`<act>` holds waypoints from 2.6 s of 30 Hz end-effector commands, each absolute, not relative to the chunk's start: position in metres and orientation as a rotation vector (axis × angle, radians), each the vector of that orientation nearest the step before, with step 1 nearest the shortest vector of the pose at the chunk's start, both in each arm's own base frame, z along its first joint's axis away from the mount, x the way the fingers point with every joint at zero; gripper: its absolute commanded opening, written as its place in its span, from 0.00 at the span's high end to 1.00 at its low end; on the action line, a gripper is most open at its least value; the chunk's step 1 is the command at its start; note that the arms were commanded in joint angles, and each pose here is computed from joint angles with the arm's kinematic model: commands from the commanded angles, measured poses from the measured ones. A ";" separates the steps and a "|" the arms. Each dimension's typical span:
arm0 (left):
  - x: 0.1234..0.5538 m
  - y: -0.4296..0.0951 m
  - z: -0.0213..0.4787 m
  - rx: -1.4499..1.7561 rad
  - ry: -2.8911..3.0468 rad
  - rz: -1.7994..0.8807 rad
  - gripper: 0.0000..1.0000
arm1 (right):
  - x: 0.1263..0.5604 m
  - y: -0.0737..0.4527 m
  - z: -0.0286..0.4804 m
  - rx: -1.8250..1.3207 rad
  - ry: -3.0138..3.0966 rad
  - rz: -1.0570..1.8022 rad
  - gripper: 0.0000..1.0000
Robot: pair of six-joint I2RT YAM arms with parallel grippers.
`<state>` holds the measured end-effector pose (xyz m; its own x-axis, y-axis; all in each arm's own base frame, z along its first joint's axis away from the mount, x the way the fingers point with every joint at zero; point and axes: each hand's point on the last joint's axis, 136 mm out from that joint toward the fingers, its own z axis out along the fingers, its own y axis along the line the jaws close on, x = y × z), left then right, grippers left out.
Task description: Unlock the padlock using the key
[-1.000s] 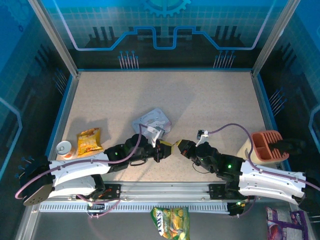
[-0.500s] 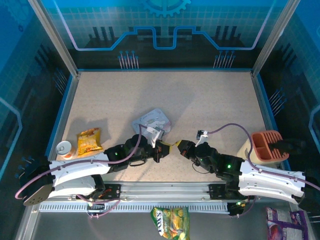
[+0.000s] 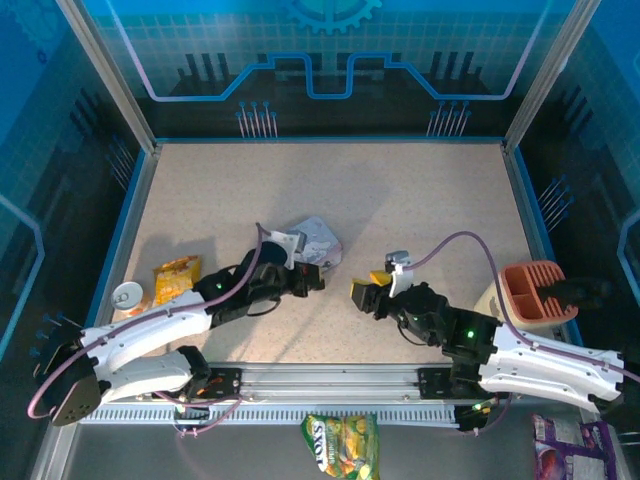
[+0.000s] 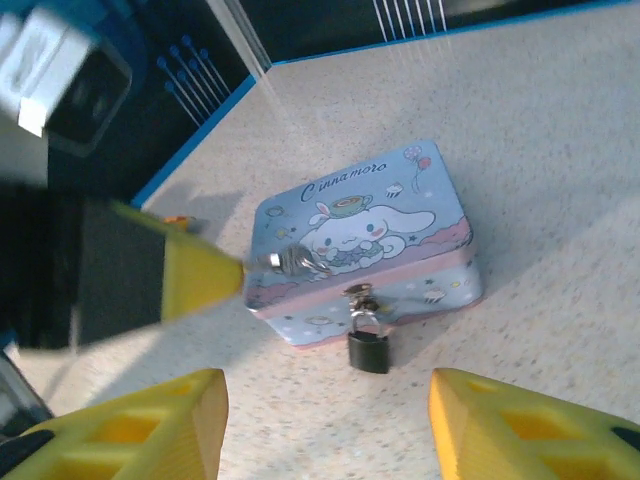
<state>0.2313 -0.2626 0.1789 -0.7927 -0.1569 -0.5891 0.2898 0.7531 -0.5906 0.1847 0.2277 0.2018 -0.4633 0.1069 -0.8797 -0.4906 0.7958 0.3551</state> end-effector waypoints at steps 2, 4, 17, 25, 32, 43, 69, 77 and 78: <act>0.218 -0.243 0.165 -0.089 2.548 -0.849 1.00 | 0.180 0.244 0.192 -0.657 1.739 0.509 0.46; 0.215 -0.241 0.168 -0.138 2.585 -0.835 1.00 | 0.177 0.257 0.199 -0.744 1.606 0.460 0.48; 0.196 -0.263 0.184 -0.206 2.634 -1.078 1.00 | 0.182 0.308 0.207 -0.872 1.136 0.231 0.62; 0.191 -0.256 0.185 -0.220 2.635 -1.070 1.00 | 0.195 0.319 0.185 -0.878 1.206 0.200 0.65; 0.190 -0.255 0.184 -0.229 2.637 -1.065 1.00 | 0.204 0.310 0.189 -0.849 1.212 0.189 0.68; 0.187 -0.253 0.188 -0.220 2.636 -1.075 1.00 | 0.215 0.317 0.176 -0.881 1.232 0.181 0.78; 0.191 -0.262 0.185 -0.233 2.631 -1.121 1.00 | 0.214 0.319 0.172 -0.850 1.265 0.151 1.00; 0.210 -0.251 0.205 -0.052 2.468 -1.066 0.57 | 0.199 0.310 0.157 -0.834 1.370 0.318 1.00; 0.214 -0.248 0.211 0.019 2.416 -1.043 0.53 | 0.196 0.310 0.152 -0.852 1.405 0.339 1.00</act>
<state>0.2057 -0.2543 0.1939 -0.9248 -0.2350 -0.2992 0.0515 0.7018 -0.7105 0.2042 0.3104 0.1483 0.2488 -0.3387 -0.9074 -0.6218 0.6624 -0.4177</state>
